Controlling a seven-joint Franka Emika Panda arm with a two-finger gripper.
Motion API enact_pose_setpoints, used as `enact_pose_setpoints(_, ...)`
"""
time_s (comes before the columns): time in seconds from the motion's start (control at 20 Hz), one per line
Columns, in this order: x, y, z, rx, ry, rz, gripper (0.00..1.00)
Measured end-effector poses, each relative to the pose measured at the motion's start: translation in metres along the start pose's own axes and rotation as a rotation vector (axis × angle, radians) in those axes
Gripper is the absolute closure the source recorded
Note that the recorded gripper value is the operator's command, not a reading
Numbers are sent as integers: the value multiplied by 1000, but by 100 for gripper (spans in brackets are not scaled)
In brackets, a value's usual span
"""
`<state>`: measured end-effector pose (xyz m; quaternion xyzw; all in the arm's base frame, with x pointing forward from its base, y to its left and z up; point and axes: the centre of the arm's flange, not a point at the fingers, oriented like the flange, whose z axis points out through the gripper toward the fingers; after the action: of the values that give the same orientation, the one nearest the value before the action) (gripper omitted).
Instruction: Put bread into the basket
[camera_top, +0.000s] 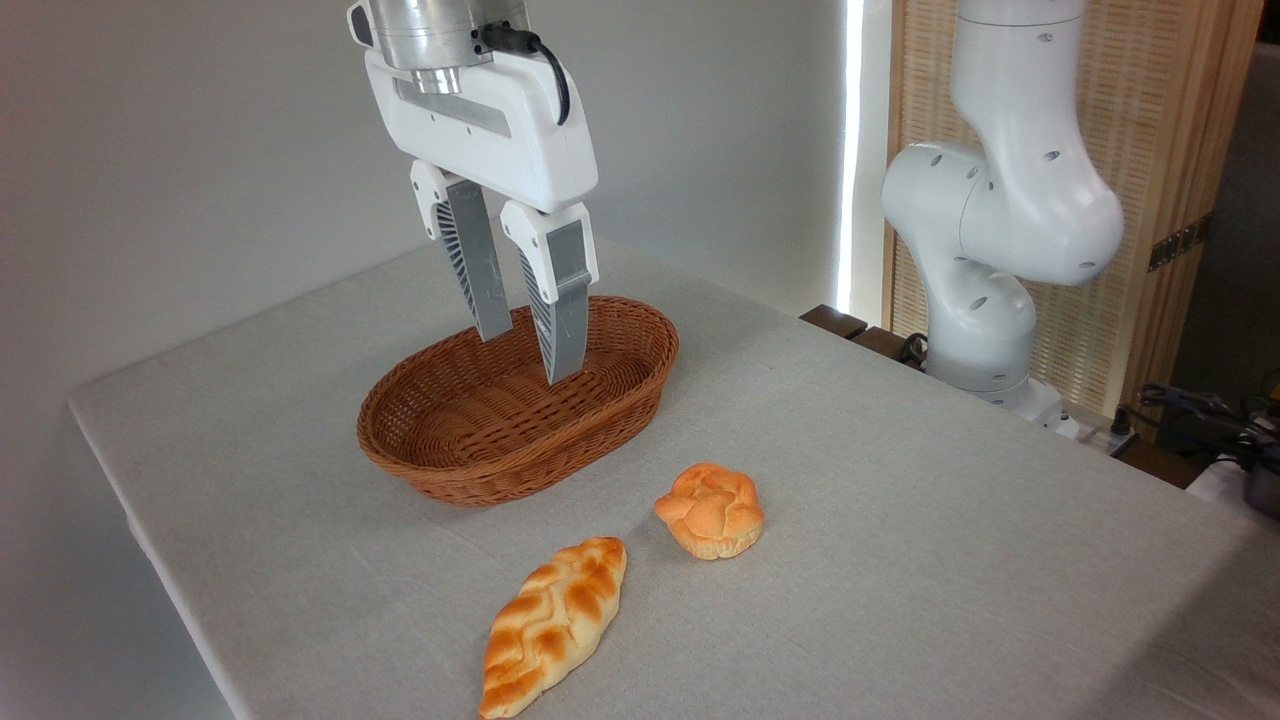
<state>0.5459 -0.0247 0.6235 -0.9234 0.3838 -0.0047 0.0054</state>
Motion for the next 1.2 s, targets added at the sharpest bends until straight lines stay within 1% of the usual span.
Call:
enact_pose_setpoints(0.3,-5,-4,-1,1,2,-12,0)
enact_pose_setpoints(1.2,-4,-2,-2,2,3,-8,0)
